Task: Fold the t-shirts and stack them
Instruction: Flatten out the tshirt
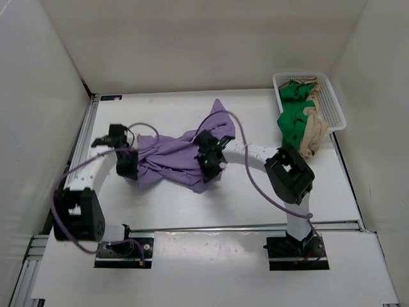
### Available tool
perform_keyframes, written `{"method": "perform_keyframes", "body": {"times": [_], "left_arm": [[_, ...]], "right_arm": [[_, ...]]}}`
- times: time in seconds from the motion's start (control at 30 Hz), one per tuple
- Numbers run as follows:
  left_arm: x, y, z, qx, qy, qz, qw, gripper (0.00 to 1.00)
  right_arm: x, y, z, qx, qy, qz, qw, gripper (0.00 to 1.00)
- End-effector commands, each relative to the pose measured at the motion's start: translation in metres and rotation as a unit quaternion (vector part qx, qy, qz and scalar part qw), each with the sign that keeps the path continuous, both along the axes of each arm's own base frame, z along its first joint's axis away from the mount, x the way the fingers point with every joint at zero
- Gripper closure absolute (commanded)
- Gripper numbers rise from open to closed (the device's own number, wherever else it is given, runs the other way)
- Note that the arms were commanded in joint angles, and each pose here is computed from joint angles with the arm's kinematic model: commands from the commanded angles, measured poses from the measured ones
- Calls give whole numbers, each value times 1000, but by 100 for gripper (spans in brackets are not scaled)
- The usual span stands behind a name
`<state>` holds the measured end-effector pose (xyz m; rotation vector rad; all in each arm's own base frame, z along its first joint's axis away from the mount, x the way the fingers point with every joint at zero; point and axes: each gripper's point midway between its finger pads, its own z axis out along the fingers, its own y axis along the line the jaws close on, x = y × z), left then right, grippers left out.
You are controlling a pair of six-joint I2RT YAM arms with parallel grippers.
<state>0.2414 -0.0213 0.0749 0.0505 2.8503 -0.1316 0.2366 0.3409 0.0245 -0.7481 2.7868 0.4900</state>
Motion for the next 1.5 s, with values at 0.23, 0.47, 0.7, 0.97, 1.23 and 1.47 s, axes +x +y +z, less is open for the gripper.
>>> {"method": "perform_keyframes", "body": {"times": [0.23,0.47,0.7,0.97,1.23,1.47], "left_arm": [[222,51,248,-14,-311,50,949,89],[219,27,271,-31,-364,18,931,89],[169,32,199,-13,-283,38,958,89],[119,47,183,5,-252,66,965,88],[-87,10,57,-31,143,51,988,61],[30,-16,88,-85,-55,-2,995,0]], "right_arm": [[233,-242,320,45,-344,-327,879,100],[184,-243,338,71,-368,-305,876,100],[128,-250,305,39,-359,-299,883,100],[106,-258,398,107,-439,-296,841,100],[29,-255,249,77,-257,-304,914,100],[-4,-248,151,90,-168,-329,925,100]]}}
